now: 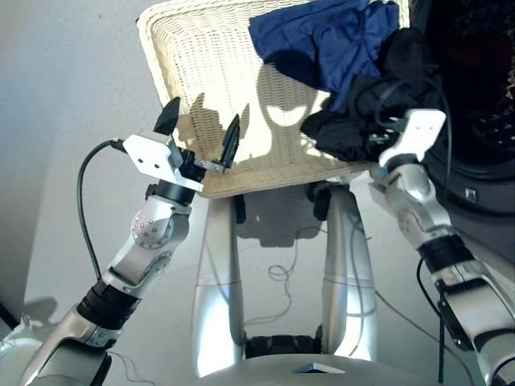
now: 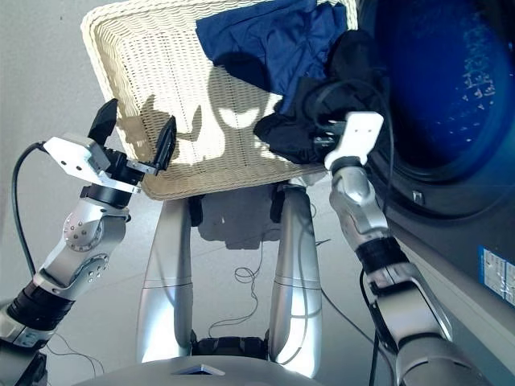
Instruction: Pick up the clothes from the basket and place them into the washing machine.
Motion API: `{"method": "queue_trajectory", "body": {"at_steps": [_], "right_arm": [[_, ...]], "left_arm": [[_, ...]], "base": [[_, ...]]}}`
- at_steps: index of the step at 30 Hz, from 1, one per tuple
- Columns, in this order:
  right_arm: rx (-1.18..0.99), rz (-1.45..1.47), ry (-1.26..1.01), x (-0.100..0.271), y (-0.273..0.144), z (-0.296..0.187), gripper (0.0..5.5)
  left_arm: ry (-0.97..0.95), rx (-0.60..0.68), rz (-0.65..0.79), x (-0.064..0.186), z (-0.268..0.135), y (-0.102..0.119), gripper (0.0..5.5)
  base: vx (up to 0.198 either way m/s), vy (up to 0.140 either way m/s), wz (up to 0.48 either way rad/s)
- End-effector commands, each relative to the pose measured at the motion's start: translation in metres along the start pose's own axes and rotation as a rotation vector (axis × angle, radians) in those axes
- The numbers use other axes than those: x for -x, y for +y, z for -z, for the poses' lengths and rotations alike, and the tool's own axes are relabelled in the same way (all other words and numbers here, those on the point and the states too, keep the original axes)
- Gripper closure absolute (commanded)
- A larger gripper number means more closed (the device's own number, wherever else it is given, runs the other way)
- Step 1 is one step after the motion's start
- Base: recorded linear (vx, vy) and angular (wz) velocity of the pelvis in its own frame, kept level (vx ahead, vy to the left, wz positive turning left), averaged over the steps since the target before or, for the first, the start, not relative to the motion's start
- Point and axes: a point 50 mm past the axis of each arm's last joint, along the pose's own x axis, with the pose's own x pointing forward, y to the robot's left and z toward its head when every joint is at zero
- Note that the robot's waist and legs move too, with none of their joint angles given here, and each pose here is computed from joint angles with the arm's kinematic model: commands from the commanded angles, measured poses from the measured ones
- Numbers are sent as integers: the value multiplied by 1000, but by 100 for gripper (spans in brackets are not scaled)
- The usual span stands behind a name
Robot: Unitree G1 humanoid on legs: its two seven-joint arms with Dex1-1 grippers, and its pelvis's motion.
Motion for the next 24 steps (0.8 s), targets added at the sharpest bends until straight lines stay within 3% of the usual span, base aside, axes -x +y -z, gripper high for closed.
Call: {"method": "queue_trajectory", "body": {"at_steps": [1,4,12,24], "right_arm": [[-192,31,-260,-5,-16,-51,550],[-450,84,-364,-7,-22,-64,550],[-748,243,-634,-33,-42,-114,550],[-725,556,-697,-71,-98,-187,550]], "left_arm": [[-139,-7,39,5,-27,-4,0],[-147,19,16,7,-29,-2,0],[-171,69,-28,5,-32,0,0],[-177,73,19,3,-35,-7,0]], "base": [[0,0,0],[0,0,0],[-33,4,-2],[0,0,0]]}}
